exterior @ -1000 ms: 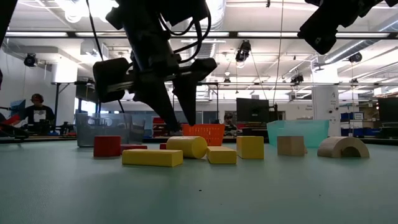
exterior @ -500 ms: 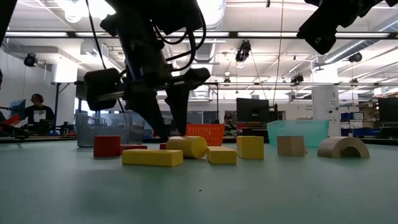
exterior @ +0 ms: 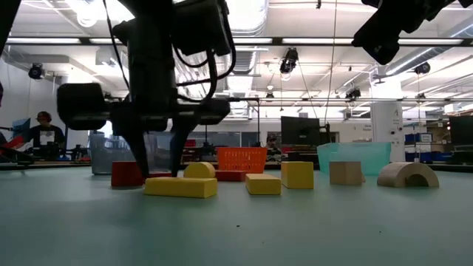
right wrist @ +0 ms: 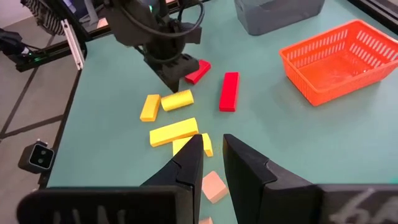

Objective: Sort & place blocks by color
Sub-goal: Put the yellow block into the black bin

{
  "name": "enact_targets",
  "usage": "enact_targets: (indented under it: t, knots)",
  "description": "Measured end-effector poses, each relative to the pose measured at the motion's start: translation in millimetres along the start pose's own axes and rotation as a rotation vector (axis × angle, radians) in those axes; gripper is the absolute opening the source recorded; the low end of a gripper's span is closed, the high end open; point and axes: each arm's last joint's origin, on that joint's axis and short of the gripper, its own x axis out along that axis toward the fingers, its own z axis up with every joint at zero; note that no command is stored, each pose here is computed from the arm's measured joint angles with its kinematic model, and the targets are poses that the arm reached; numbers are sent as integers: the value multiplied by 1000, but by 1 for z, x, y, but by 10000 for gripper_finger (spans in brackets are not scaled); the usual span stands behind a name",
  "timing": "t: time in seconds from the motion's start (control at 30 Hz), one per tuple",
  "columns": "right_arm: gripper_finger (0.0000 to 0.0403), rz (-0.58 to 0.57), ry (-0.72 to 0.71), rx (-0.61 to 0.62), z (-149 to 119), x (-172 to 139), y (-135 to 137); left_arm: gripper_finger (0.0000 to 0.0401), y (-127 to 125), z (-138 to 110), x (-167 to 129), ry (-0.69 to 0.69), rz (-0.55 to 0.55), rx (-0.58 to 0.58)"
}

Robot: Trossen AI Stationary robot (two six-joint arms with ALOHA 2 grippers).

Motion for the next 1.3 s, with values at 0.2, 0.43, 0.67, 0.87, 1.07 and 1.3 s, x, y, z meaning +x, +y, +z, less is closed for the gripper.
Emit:
enact_targets:
  t: [0.2,0.43,0.67,0.87,1.07,1.3]
  knots:
    - [52,-1,0,0,0,0,0,118,-1,-1,0,4,-5,14]
    - [52,-1,0,0,0,0,0,118,2,1,-1,-14,23,70]
    - [52,-1,0,0,0,0,0,118,4,2,-2,-23,47,137]
    - [52,2,-9,18,1,0,0,118,-2,-6,-15,15,-12,153]
    - [52,-9,-11,35,1,0,0,118,-18,-22,-47,63,-133,264]
    - [52,-23,-18,32,1,0,0,118,-35,-39,-59,15,-248,298]
